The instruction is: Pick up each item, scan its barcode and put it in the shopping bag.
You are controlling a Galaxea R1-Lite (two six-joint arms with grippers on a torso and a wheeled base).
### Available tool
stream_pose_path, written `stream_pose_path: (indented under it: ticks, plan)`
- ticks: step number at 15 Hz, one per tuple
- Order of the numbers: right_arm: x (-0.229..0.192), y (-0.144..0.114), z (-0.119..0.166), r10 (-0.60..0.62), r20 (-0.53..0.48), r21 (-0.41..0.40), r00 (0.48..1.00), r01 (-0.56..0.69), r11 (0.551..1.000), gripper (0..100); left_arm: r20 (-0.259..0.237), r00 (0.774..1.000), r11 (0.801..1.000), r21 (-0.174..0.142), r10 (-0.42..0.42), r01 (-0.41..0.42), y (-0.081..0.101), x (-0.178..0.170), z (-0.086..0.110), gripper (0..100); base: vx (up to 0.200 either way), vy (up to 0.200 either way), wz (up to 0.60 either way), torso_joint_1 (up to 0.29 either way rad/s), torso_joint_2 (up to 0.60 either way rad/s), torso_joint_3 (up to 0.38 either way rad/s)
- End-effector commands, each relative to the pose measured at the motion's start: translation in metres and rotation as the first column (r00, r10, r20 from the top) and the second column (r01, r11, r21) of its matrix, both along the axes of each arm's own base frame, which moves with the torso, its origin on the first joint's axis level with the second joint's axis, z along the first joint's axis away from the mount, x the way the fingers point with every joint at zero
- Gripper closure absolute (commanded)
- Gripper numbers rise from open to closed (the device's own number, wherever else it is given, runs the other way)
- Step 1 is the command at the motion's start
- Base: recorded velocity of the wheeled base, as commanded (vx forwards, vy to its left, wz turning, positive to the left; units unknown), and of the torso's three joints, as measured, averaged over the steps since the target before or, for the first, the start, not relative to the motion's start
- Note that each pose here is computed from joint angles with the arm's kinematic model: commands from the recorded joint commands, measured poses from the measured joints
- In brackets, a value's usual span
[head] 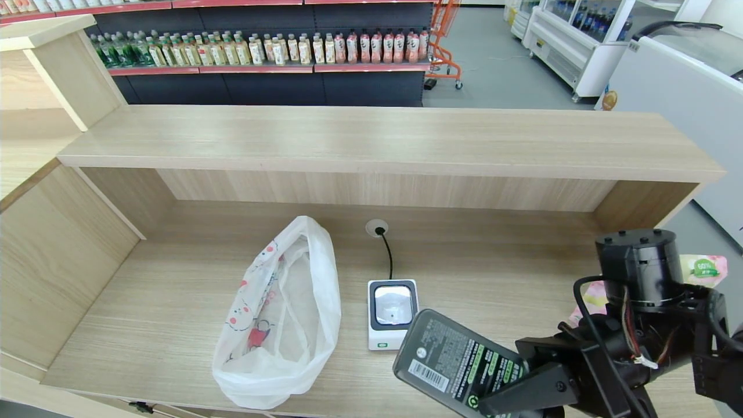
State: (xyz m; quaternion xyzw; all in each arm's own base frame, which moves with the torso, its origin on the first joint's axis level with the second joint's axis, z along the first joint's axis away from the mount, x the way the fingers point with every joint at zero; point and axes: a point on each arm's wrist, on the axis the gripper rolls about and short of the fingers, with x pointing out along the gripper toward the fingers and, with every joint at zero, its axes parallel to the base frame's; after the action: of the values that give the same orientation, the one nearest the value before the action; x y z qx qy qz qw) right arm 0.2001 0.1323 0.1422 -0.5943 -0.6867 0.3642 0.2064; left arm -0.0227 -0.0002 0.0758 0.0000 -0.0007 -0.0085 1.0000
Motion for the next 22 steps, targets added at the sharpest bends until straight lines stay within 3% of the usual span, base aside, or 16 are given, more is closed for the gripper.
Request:
stream_pose_path:
  ticks: [1, 8, 13, 22]
  plan:
    - [0.004, 0.006, -0.007, 0.016, -0.024, -0.012, 1.000, -0.016, 1.000, 100, 0.000, 1.000, 1.000, 0.000, 0.000, 0.000, 0.000, 0.000, 0.000, 0, 0.000, 0.000, 0.00, 0.000, 0.00, 0.000]
    - [0.022, 0.025, -0.028, 0.046, -0.077, -0.043, 0.996, -0.049, 0.998, 100, 0.000, 1.000, 1.000, 0.000, 0.000, 0.000, 0.000, 0.000, 0.000, 0, 0.000, 0.000, 0.00, 0.000, 0.00, 0.000]
    - [0.029, 0.064, -0.033, 0.140, -0.083, -0.043, 0.987, -0.144, 0.989, 100, 0.000, 1.000, 1.000, 0.000, 0.000, 0.000, 0.000, 0.000, 0.000, 0, 0.000, 0.000, 0.00, 0.000, 0.00, 0.000]
    - [0.034, 0.068, -0.040, 0.138, -0.102, -0.052, 0.985, -0.144, 0.988, 100, 0.000, 1.000, 1.000, 0.000, 0.000, 0.000, 0.000, 0.000, 0.000, 0, 0.000, 0.000, 0.00, 0.000, 0.00, 0.000]
